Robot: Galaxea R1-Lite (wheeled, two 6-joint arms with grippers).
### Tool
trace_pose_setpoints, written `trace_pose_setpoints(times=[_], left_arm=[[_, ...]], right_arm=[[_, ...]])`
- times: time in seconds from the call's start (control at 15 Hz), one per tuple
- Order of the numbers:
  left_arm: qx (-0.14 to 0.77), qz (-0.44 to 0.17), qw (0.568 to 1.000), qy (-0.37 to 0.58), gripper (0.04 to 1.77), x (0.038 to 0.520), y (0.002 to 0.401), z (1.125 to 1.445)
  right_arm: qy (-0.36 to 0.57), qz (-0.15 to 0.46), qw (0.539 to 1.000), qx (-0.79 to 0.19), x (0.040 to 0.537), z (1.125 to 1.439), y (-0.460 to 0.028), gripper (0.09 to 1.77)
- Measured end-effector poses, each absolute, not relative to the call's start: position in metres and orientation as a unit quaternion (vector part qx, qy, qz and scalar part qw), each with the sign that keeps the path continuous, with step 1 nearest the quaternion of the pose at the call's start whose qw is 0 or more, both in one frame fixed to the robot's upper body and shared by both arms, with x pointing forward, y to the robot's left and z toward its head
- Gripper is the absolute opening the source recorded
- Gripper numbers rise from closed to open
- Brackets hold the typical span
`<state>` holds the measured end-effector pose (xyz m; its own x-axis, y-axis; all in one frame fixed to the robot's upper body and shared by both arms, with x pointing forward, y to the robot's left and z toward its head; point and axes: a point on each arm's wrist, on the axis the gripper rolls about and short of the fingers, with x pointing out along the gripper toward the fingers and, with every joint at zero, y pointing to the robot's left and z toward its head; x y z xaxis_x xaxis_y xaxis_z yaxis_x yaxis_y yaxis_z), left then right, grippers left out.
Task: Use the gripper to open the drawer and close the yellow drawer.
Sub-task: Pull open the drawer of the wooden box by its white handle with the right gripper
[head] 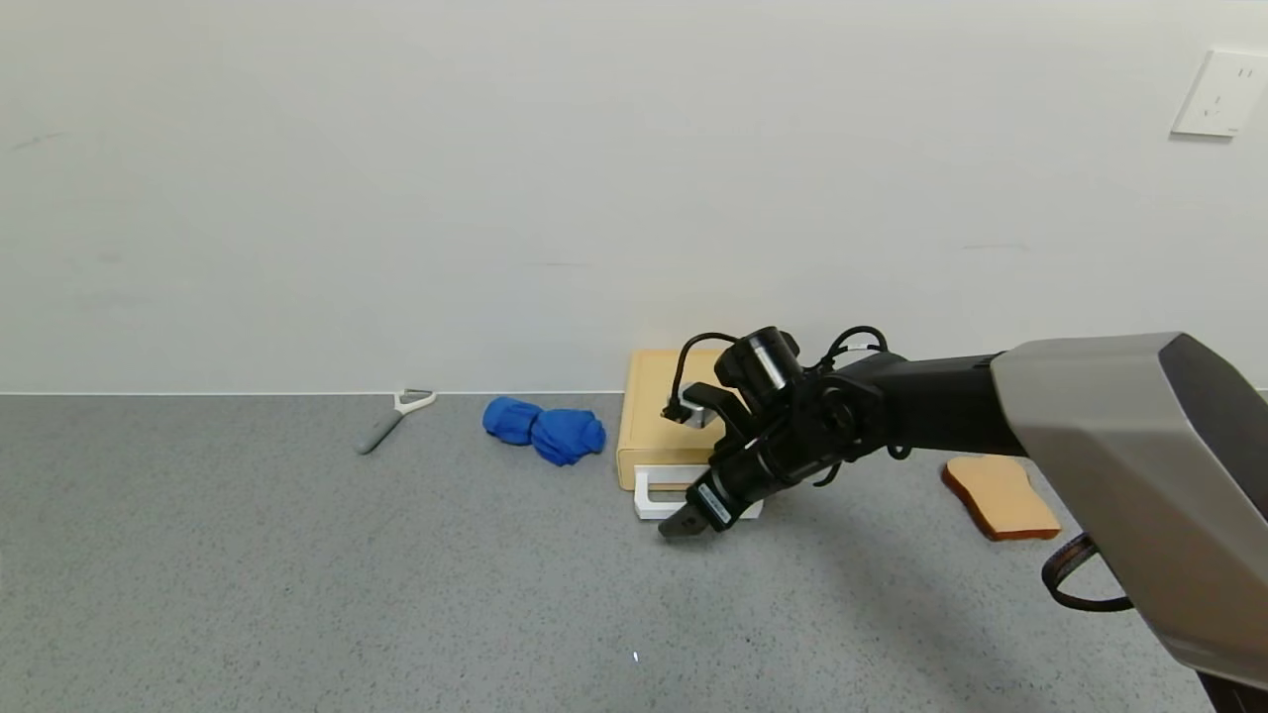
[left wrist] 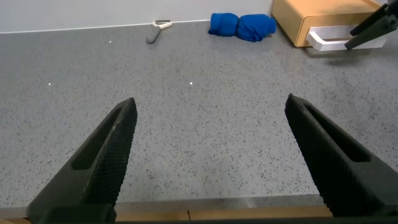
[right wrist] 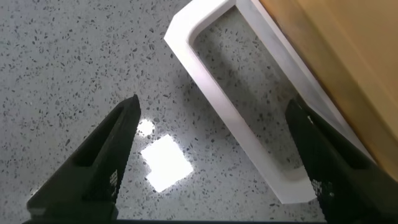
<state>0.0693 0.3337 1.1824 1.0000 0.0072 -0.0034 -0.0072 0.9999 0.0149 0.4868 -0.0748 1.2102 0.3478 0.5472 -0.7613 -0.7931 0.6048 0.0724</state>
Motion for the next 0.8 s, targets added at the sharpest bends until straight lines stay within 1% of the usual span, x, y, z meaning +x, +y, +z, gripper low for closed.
trace_pose_setpoints(times=[0.6, 0.8], left_arm=[[0.008, 0.004, 1.0, 0.002, 1.72, 0.069, 0.334, 1.182], [0.008, 0.003, 1.0, 0.002, 1.72, 0.069, 0.334, 1.182]], right_arm=[[0.404, 0.412, 0.803, -0.146, 0.492, 1.196, -0.068, 1.71], [0.42, 0.411, 0.796, -0.148, 0.489, 1.194, -0.069, 1.71]])
